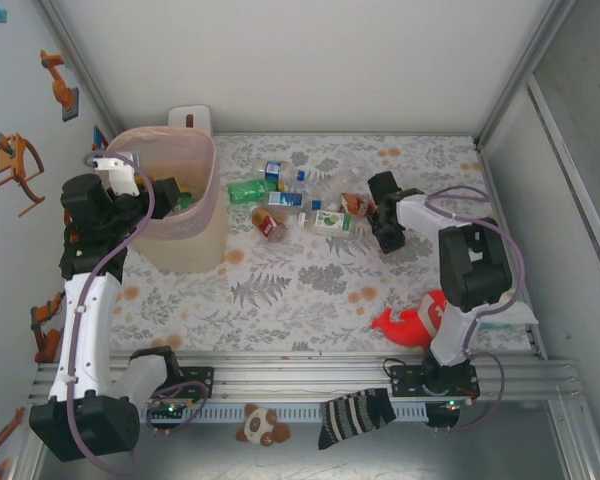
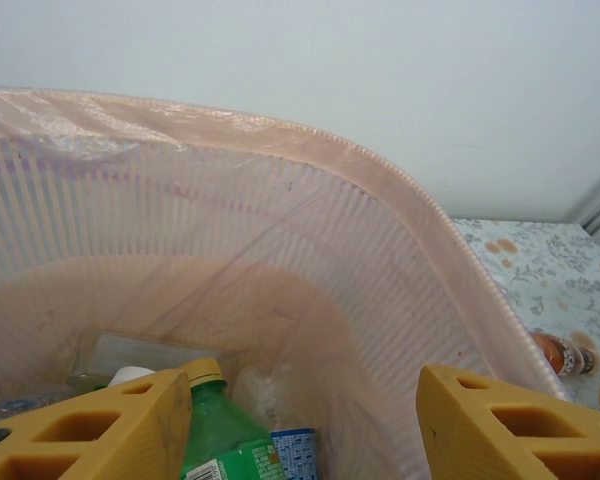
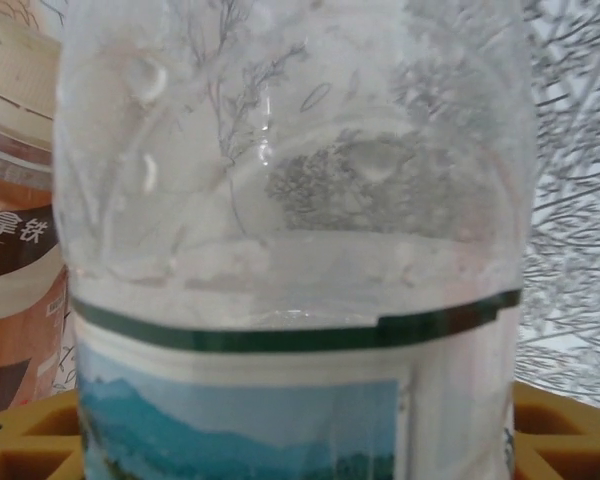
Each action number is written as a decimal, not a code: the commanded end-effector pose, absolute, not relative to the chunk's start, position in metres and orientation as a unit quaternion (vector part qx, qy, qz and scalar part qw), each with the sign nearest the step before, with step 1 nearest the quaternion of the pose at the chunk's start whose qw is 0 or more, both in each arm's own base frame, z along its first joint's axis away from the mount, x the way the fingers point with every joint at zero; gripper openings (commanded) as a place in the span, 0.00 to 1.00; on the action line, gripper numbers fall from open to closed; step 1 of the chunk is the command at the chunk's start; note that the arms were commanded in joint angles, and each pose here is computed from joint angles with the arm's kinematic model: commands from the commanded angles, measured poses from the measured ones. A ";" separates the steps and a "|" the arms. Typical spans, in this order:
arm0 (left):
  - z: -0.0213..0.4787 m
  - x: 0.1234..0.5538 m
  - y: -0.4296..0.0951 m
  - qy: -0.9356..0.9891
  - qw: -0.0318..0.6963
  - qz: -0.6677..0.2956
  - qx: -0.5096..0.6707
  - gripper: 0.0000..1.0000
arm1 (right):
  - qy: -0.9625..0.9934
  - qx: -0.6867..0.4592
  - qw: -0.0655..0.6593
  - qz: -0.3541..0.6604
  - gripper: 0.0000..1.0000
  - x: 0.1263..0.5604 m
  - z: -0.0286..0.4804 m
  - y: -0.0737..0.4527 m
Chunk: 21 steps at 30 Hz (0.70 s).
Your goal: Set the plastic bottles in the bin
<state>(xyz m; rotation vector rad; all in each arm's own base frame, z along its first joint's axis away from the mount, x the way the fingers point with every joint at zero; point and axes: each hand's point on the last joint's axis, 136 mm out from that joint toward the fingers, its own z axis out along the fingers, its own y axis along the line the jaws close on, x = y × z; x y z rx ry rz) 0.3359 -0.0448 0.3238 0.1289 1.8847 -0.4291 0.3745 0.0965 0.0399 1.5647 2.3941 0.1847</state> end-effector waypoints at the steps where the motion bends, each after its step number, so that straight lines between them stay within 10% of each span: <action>1: 0.333 0.333 -0.045 0.789 0.582 -0.188 0.058 0.61 | 0.820 0.546 0.167 0.034 0.58 0.360 0.059 0.076; 21: 0.403 0.310 -0.085 0.722 0.609 -0.317 0.090 0.67 | 0.896 0.174 0.389 0.120 0.49 0.326 0.206 0.091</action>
